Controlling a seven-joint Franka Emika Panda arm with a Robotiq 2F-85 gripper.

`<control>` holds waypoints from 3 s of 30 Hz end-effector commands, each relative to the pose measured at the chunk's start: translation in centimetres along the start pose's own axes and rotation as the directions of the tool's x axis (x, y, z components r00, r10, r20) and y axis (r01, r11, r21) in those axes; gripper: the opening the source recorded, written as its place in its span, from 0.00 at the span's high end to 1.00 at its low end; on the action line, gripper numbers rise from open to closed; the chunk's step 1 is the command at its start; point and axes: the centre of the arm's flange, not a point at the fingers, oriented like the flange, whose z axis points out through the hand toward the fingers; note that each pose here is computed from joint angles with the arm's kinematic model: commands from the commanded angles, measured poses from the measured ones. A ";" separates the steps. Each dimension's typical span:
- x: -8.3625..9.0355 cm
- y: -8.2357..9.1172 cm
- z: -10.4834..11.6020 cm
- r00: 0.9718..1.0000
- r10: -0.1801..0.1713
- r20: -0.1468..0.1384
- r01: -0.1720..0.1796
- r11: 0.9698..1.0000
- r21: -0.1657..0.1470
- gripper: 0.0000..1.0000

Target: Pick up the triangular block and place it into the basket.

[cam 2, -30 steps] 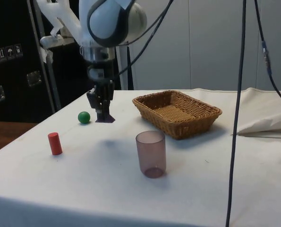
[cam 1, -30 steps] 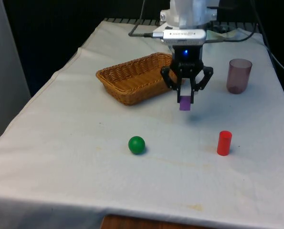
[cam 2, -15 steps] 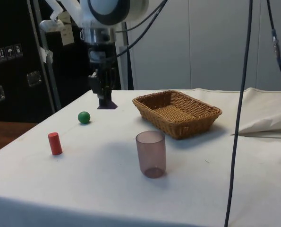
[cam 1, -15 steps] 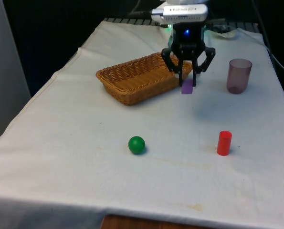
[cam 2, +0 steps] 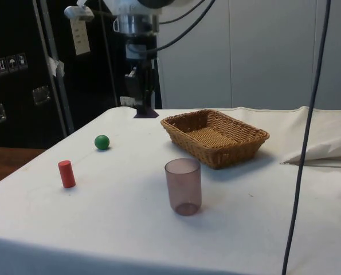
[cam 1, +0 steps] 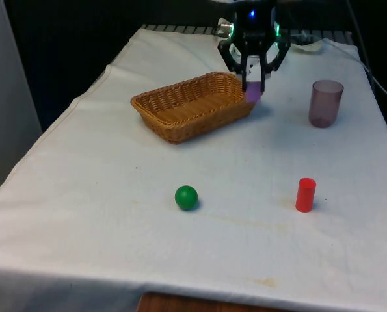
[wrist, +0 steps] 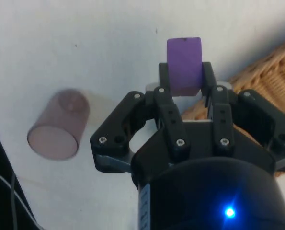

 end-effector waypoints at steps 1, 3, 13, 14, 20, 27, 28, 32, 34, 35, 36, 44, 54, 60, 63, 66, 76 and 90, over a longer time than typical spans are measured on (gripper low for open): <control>-0.7 0.3 -0.5 1.000 -0.004 0.002 0.004 1.000 -0.008 0.67; -1.4 0.6 -1.0 1.000 -0.008 0.000 0.008 1.000 -0.011 0.67; -4.0 2.0 -2.1 1.000 -0.022 0.000 0.022 0.999 -0.026 0.67; -4.3 2.2 -2.2 1.000 -0.023 -0.001 0.023 0.999 -0.028 0.67; -5.8 3.5 -2.4 1.000 -0.031 0.000 0.031 0.999 -0.028 0.67; -7.5 5.3 -1.8 0.999 -0.038 0.006 0.038 0.999 -0.025 0.67; -7.6 5.5 -1.8 0.999 -0.039 0.007 0.039 0.999 -0.024 0.67; -8.1 6.3 -1.3 0.999 -0.040 0.019 0.040 0.999 -0.016 0.67; -8.7 7.2 -0.8 0.999 -0.046 0.019 0.047 0.999 -0.024 0.67; -8.8 7.4 -0.7 0.999 -0.047 0.023 0.048 0.999 -0.024 0.67; -8.9 7.6 -0.6 0.999 -0.048 0.024 0.048 0.999 -0.024 0.67; -10.3 9.3 1.2 0.998 -0.058 0.040 0.059 0.998 -0.024 0.67; -11.8 11.8 4.3 0.996 -0.069 0.060 0.072 0.997 -0.040 0.67; -11.9 13.2 5.2 0.995 -0.075 0.063 0.078 0.995 -0.055 0.67; -12.0 14.1 5.7 0.995 -0.081 0.062 0.085 0.994 -0.064 0.67; -12.0 14.1 5.6 0.995 -0.088 0.043 0.091 0.994 -0.067 0.67; -11.9 13.8 7.3 0.995 -0.091 0.047 0.095 0.992 -0.083 0.67; -11.8 14.0 7.9 0.995 -0.094 0.030 0.097 0.989 -0.108 0.35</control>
